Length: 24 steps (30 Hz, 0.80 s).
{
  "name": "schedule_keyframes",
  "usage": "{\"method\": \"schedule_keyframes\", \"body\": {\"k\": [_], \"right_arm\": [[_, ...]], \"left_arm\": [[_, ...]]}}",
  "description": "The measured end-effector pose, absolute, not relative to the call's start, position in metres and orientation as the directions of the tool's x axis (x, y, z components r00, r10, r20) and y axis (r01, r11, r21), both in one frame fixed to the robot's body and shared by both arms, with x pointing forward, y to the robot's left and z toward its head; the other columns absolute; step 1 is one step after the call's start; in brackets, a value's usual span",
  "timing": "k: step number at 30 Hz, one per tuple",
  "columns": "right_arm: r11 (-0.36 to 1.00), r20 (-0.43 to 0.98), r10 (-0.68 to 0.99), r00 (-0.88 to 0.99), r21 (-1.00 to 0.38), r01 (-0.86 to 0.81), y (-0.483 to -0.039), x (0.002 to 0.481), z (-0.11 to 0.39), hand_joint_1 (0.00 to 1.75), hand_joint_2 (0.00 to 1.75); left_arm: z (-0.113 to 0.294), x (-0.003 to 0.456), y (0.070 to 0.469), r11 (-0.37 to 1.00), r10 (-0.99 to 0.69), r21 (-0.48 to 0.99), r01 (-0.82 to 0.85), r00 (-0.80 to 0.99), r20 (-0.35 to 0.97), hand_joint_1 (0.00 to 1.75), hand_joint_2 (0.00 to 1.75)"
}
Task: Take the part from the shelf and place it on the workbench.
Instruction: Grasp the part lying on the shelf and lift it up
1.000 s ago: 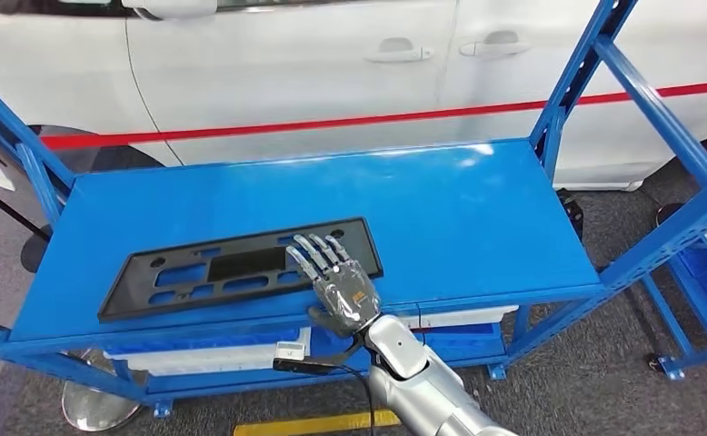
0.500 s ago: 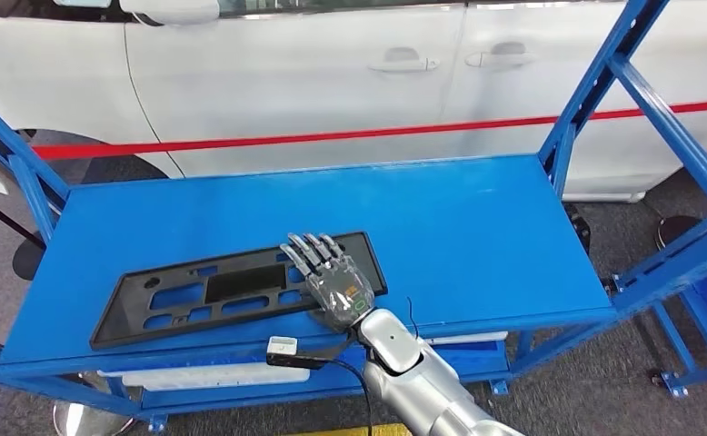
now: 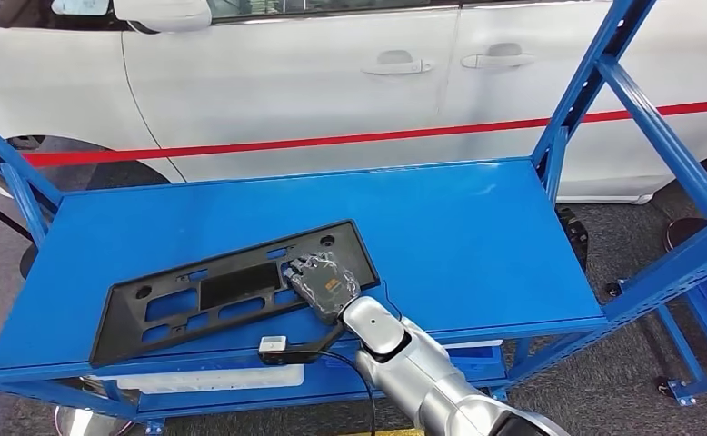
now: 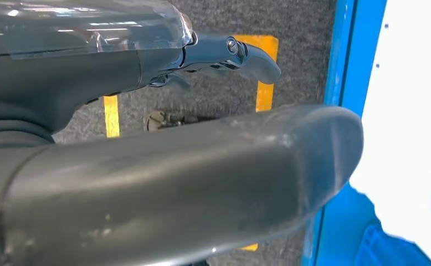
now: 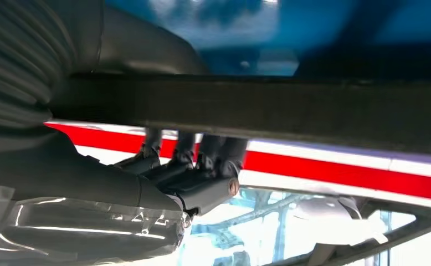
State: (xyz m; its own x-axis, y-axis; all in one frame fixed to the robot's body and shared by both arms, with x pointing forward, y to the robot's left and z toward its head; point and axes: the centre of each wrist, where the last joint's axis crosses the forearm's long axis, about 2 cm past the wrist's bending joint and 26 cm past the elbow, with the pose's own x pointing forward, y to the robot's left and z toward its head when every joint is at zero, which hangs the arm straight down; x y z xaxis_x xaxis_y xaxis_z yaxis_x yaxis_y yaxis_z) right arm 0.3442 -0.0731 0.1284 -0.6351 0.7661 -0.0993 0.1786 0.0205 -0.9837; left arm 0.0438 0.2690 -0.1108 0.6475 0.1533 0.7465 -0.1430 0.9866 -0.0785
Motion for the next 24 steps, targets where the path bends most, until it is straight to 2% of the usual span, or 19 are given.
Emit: {"method": "schedule_keyframes", "body": {"k": [17, 20, 24], "right_arm": [[0.043, -0.050, 0.769, -0.638, -0.991, 0.129, -0.077, 0.344, 0.124, 1.75, 1.75], [0.166, 0.087, 0.741, -0.666, -0.985, 0.056, -0.078, 0.340, 0.122, 1.75, 1.75], [0.519, 0.450, 0.572, -0.686, -0.846, -0.122, -0.070, 0.327, 0.140, 1.75, 1.75]], "left_arm": [[-0.111, 0.041, 0.269, 0.986, 0.155, -0.077, -0.147, 0.656, 0.738, 0.00, 0.00], [-0.111, 0.041, 0.270, 0.985, 0.161, -0.073, -0.159, 0.659, 0.735, 0.00, 0.00], [-0.112, 0.037, 0.268, 0.979, 0.179, -0.064, -0.193, 0.671, 0.719, 0.00, 0.00]]}}
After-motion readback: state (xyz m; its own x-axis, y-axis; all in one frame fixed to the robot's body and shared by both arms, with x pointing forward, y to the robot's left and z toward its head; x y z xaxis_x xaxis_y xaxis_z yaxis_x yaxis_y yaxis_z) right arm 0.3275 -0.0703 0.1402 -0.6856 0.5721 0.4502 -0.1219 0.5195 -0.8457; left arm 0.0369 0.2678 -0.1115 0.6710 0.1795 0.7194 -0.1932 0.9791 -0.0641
